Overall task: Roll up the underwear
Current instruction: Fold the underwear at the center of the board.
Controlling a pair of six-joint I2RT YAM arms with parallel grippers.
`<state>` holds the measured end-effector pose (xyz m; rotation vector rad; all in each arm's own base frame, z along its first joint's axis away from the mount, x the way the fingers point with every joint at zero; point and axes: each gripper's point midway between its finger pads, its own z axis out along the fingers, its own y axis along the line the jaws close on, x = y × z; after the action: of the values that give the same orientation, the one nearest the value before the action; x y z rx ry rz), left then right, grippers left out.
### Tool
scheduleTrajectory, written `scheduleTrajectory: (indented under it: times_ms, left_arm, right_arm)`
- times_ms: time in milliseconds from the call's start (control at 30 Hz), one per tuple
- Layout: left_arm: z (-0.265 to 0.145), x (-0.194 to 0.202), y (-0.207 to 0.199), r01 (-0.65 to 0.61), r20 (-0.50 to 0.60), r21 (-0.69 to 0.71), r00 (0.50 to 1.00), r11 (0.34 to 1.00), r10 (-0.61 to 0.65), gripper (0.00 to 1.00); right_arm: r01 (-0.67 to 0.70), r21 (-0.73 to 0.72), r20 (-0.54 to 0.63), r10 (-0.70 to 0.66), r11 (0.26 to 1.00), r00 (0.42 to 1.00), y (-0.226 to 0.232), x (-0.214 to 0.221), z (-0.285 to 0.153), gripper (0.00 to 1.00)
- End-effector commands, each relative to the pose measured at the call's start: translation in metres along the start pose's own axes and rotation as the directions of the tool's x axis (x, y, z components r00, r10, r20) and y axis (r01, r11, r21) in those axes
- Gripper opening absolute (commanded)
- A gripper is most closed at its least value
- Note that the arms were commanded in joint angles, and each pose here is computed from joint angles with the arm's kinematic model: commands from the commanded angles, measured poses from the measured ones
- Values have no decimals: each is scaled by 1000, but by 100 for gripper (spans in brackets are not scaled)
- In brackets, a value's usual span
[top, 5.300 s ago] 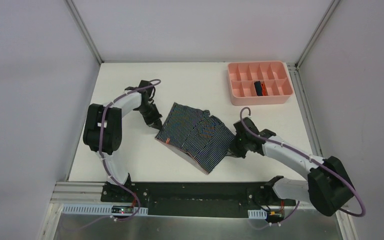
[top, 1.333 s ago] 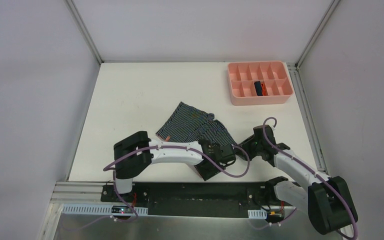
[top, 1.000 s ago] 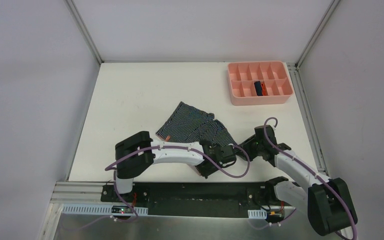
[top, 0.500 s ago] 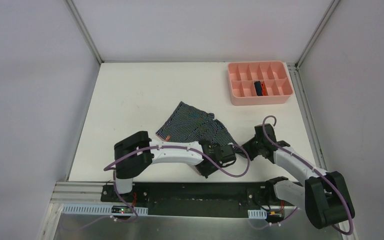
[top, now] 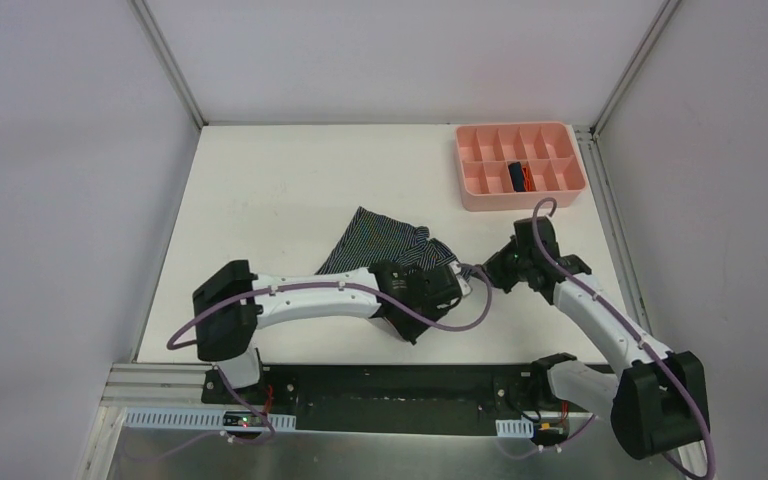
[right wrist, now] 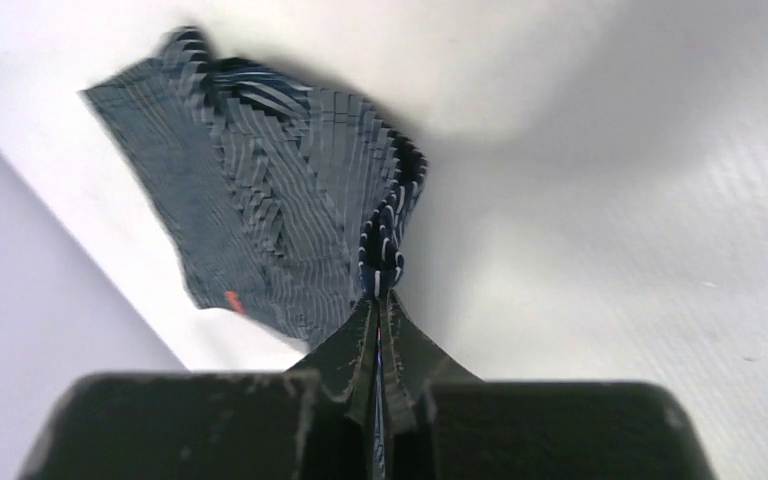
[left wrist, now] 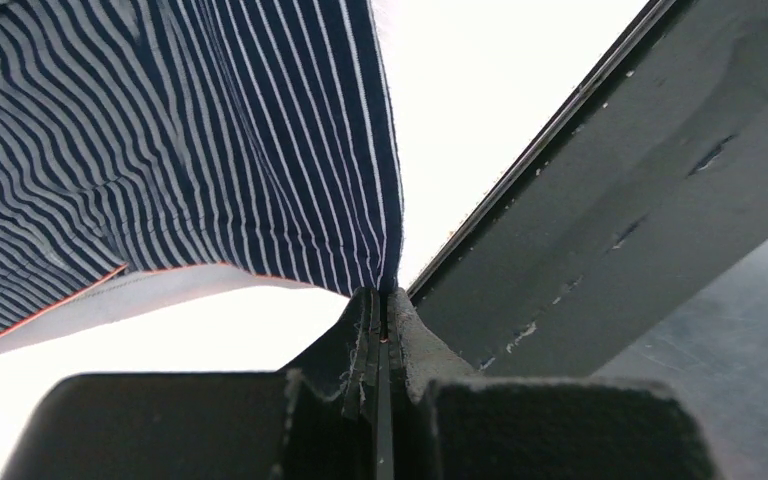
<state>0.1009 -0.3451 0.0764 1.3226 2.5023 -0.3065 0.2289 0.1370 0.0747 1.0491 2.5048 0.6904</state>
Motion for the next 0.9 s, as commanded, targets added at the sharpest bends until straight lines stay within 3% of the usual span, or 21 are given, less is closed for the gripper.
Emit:
scheduleTrajectory:
  times_ms: [0, 267, 533, 867]
  left_arm:
    - [-39, -14, -1, 111, 72, 85, 990, 990, -118, 0]
    - [-62, -5, 38, 315, 105, 102, 940, 944, -325, 0]
    - [-68, 2, 79, 445, 158, 37, 882, 895, -445, 0]
    - [-64, 10, 131, 702, 237, -46, 699, 711, -675, 0]
  right_arm:
    - [59, -69, 3, -59, 996, 998, 37, -9, -17, 0]
    - [120, -183, 13, -119, 976, 993, 110, -18, -18, 0]
    - [170, -230, -26, -181, 958, 983, 172, 1, 16, 0]
    - [199, -230, -56, -217, 953, 974, 225, 15, 64, 0]
